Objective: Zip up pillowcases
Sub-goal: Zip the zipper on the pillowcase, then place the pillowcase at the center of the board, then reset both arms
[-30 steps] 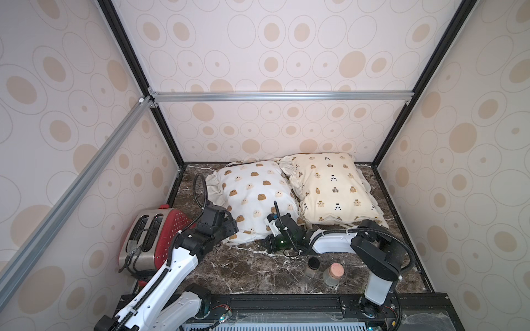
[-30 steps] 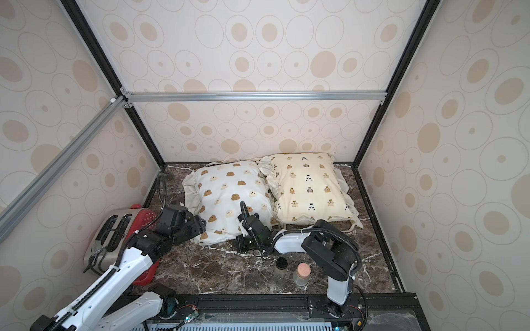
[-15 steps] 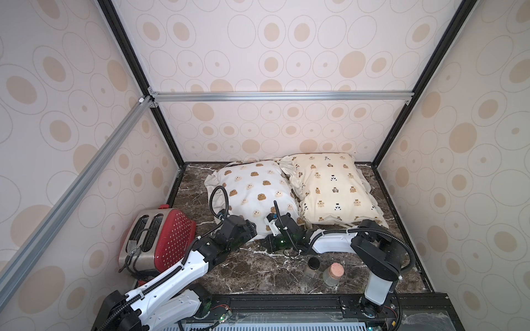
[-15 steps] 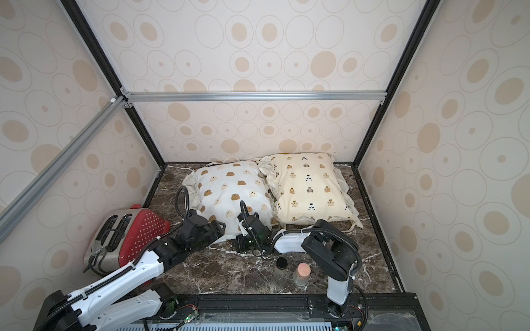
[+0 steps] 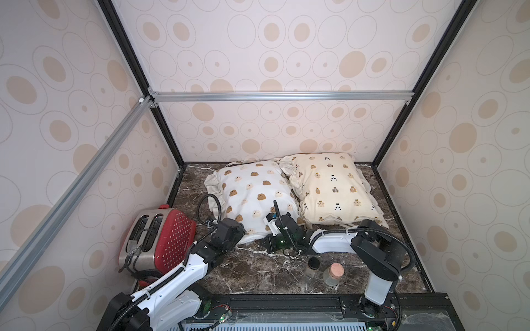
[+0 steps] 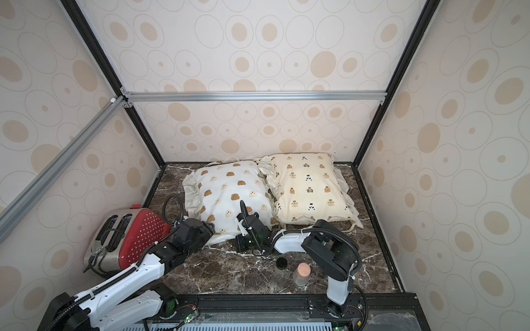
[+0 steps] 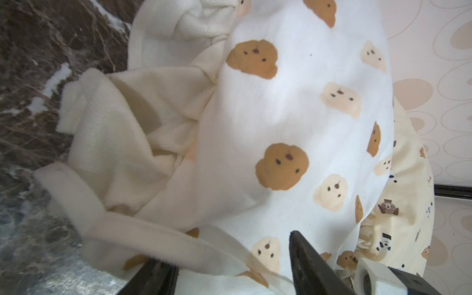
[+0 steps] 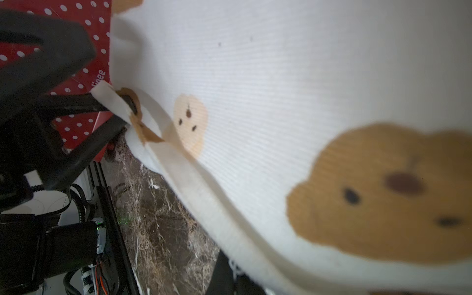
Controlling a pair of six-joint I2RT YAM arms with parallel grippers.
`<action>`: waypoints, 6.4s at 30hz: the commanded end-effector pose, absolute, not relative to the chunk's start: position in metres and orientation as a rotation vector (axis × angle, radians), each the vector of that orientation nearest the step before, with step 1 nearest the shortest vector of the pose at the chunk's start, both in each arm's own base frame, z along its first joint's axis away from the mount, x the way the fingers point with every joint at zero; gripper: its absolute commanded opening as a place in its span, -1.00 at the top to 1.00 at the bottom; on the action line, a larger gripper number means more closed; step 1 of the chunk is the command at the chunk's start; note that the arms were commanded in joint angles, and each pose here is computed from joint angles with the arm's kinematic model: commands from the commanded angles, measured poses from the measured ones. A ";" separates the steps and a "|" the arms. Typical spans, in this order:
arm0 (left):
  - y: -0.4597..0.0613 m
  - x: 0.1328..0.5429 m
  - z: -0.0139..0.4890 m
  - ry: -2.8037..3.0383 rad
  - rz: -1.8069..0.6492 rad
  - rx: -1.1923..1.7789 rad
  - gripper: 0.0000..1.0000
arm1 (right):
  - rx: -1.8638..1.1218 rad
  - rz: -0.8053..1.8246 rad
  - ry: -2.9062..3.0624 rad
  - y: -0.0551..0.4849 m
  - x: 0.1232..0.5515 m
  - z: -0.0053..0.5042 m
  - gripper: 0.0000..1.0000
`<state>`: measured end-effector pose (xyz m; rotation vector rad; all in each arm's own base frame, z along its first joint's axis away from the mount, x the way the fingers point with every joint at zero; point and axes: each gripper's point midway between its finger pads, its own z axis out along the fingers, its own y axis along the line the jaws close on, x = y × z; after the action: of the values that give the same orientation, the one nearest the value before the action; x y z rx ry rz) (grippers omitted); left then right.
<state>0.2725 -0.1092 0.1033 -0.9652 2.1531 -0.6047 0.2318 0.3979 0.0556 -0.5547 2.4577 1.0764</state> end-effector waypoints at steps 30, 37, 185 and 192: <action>0.021 0.310 0.170 1.866 -0.444 -1.256 -0.51 | -0.593 1.055 2.434 0.399 0.233 0.065 1.00; -0.006 0.289 0.150 2.174 -0.269 -1.066 -0.63 | -0.587 1.070 2.418 0.402 0.235 0.073 1.00; 0.066 0.390 0.103 1.891 0.385 -0.262 -0.99 | 0.004 -0.093 2.000 0.004 0.400 0.089 -0.99; 0.066 0.390 0.102 1.892 0.385 -0.259 -0.99 | 0.002 -0.092 2.002 0.004 0.401 0.089 -0.99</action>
<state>0.3848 0.0644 0.0965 -0.2454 1.9063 0.3910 0.3953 0.0029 0.0840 0.0134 2.0174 -0.0945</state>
